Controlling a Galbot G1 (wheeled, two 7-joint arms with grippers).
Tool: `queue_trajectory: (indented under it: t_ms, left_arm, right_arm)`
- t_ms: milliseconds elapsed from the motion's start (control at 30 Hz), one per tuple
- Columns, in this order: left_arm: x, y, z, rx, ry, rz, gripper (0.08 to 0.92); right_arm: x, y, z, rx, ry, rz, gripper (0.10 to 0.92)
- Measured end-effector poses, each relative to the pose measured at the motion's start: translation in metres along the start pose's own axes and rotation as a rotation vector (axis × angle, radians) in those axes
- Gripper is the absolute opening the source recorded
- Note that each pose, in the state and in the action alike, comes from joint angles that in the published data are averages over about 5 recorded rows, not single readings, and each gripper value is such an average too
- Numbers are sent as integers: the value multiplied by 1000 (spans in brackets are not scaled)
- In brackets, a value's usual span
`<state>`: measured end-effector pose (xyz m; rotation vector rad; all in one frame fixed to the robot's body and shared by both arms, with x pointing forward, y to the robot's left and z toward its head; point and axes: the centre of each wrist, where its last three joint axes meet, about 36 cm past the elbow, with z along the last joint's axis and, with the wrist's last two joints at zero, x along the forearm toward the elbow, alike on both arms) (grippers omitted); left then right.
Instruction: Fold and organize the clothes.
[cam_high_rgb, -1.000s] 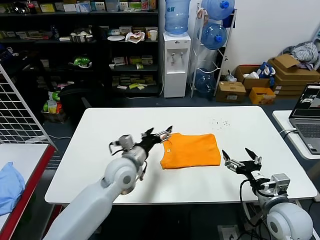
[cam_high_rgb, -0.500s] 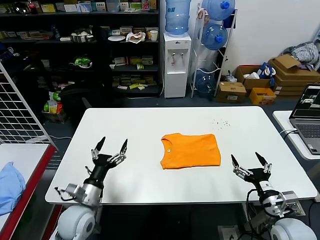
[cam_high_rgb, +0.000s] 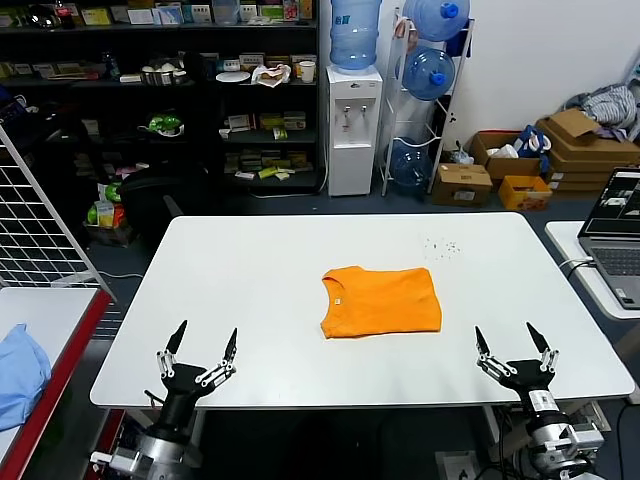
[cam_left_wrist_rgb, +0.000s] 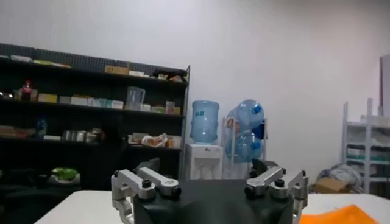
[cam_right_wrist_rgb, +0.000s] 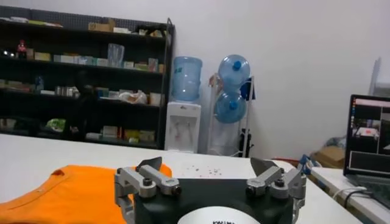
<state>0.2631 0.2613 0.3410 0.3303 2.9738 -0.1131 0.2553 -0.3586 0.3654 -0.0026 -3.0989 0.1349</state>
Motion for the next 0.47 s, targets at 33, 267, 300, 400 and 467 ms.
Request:
queue_trajectory:
  t_ms: [33, 267, 300, 400, 467]
  left_arm:
    - [3, -1, 1, -6, -3, -3, 921]
    - [11, -8, 3, -25, -28, -19, 921]
    - [12, -8, 3, -26, -30, -21, 921]
    - [13, -10, 3, -27, -34, -29, 921]
    - [13, -10, 3, -26, -35, -33, 921]
  right_arm:
    - [1, 1, 1, 3, -5, 0, 921]
    - [7, 7, 9, 20, -29, -2, 921]
    - [8, 8, 10, 21, -32, -1, 921]
    - [9, 9, 12, 21, -37, 3, 921]
    - [9, 9, 13, 21, -39, 5, 921]
